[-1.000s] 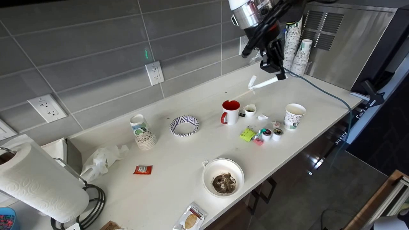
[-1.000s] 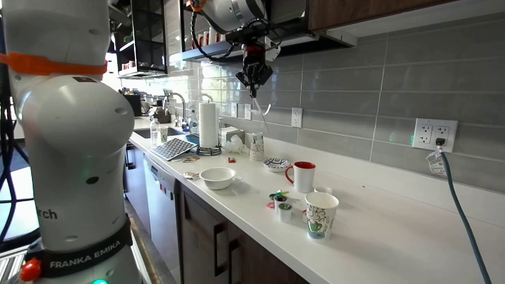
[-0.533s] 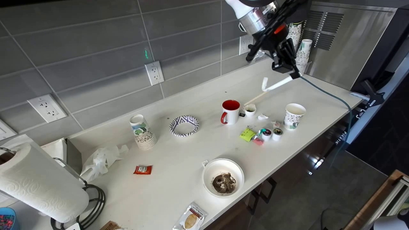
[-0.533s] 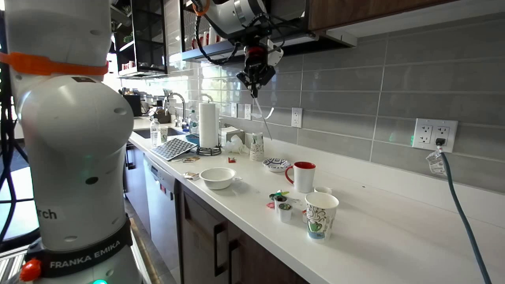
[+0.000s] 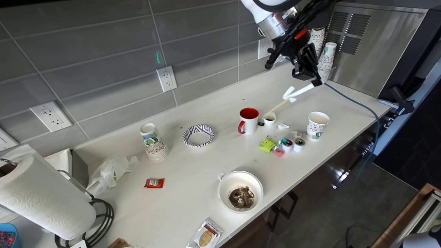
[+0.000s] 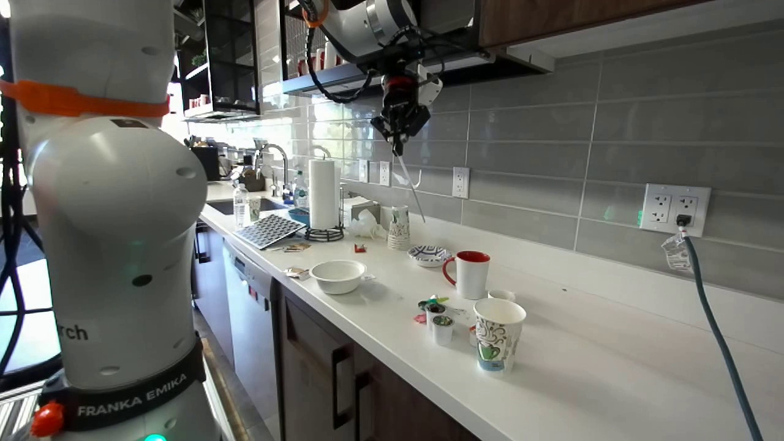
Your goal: Remove the wooden stirrer from the white packet.
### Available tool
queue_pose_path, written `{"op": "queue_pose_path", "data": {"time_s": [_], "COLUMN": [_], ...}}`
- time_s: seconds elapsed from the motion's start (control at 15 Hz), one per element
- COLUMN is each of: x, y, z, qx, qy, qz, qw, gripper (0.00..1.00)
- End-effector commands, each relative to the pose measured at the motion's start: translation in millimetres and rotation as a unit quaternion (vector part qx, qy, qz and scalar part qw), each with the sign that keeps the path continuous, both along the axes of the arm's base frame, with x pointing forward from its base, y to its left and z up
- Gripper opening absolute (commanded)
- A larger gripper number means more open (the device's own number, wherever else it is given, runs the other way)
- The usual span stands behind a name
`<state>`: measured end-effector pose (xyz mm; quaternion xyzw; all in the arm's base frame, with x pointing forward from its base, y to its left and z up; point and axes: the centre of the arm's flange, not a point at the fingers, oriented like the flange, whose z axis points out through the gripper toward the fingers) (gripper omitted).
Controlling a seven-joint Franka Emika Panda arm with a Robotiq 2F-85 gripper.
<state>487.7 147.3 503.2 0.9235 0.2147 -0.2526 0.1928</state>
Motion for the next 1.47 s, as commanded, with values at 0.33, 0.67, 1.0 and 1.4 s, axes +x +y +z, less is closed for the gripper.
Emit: {"op": "queue_pose_path", "data": {"time_s": [0.33,0.67,1.0,1.4], "x": [1.9,5.5,10.4,25.5], "y": [-13.0,-25.1,-40.0,-59.4], "z": [-1.4,-17.2,-39.6,-55.8], "qx": [-0.04,-0.055,-0.021,-0.092], "qy": [-0.044,-0.045,-0.07,-0.076], "qz": [-0.016,-0.02,-0.036,-0.041], "qw": [0.9981,0.9973,0.9967,0.992], "gripper": [0.0,0.0,0.0,0.0]}}
